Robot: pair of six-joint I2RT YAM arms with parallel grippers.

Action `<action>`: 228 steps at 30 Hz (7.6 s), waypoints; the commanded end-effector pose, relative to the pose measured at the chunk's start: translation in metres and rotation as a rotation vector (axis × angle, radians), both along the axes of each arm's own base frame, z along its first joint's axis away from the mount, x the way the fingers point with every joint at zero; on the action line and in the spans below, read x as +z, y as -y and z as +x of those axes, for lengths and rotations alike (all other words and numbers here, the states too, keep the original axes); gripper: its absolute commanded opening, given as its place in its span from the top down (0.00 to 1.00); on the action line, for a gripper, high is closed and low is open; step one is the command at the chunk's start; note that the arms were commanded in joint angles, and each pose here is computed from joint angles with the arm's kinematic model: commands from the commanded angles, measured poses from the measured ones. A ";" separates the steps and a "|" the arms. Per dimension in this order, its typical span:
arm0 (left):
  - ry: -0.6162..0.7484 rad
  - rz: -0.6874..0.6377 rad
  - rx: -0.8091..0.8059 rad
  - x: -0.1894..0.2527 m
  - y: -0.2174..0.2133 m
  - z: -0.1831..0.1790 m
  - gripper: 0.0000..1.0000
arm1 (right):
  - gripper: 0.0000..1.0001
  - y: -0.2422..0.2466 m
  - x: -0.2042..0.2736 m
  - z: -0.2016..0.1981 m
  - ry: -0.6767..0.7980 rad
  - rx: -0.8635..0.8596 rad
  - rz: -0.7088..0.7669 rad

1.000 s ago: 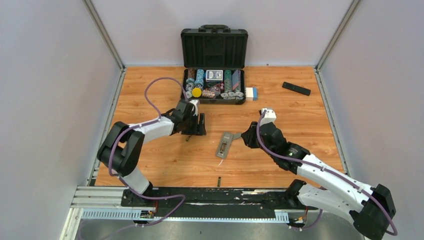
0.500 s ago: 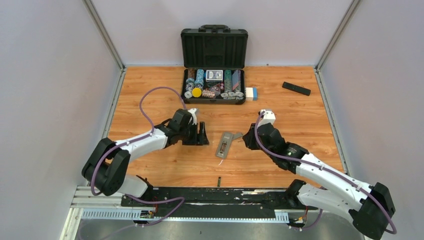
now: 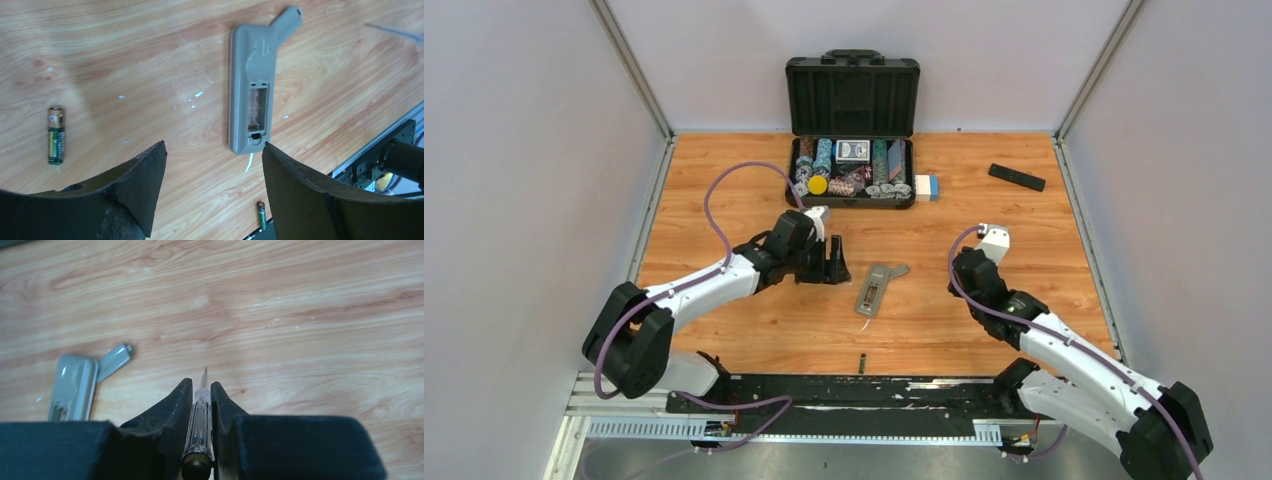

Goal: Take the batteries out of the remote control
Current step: Place the screwdriver at the center of the board, then move the remote control to the center of the board, then move the battery cover to the center of the board, then move the battery to the center of the board.

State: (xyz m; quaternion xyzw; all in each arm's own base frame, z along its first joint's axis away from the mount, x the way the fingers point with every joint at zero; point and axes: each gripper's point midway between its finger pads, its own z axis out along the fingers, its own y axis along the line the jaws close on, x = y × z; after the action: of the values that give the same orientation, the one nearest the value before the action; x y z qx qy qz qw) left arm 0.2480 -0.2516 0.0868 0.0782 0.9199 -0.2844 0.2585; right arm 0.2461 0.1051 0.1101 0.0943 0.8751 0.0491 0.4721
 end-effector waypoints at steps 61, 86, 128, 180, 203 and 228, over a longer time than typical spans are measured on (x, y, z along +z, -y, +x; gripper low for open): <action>0.027 0.643 0.017 -0.068 0.022 0.010 0.03 | 0.42 -0.078 -0.027 -0.016 -0.125 0.322 0.346; 0.105 0.472 0.133 0.000 -0.019 0.035 0.02 | 0.41 -0.146 -0.049 0.011 -0.340 0.437 0.373; -0.022 0.256 0.093 -0.042 -0.066 0.076 0.01 | 0.43 -0.122 -0.065 0.092 -0.365 0.409 0.145; -0.197 0.355 0.534 -0.038 -0.128 -0.042 0.06 | 0.39 -0.116 -0.008 0.058 -0.278 0.467 0.246; -0.322 0.133 0.360 -0.061 -0.059 -0.066 0.09 | 0.39 -0.112 -0.013 0.050 -0.291 0.451 0.256; -0.450 0.228 0.324 -0.069 -0.098 -0.136 0.08 | 0.39 -0.119 -0.011 0.029 -0.316 0.490 0.316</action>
State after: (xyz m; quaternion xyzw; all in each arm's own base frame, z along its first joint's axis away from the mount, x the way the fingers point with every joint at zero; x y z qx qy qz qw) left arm 0.1187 -0.1424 0.0235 -0.1180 0.9791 -0.1259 0.1075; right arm 0.2728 0.2164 0.0863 -0.0412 0.9265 0.2605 0.2686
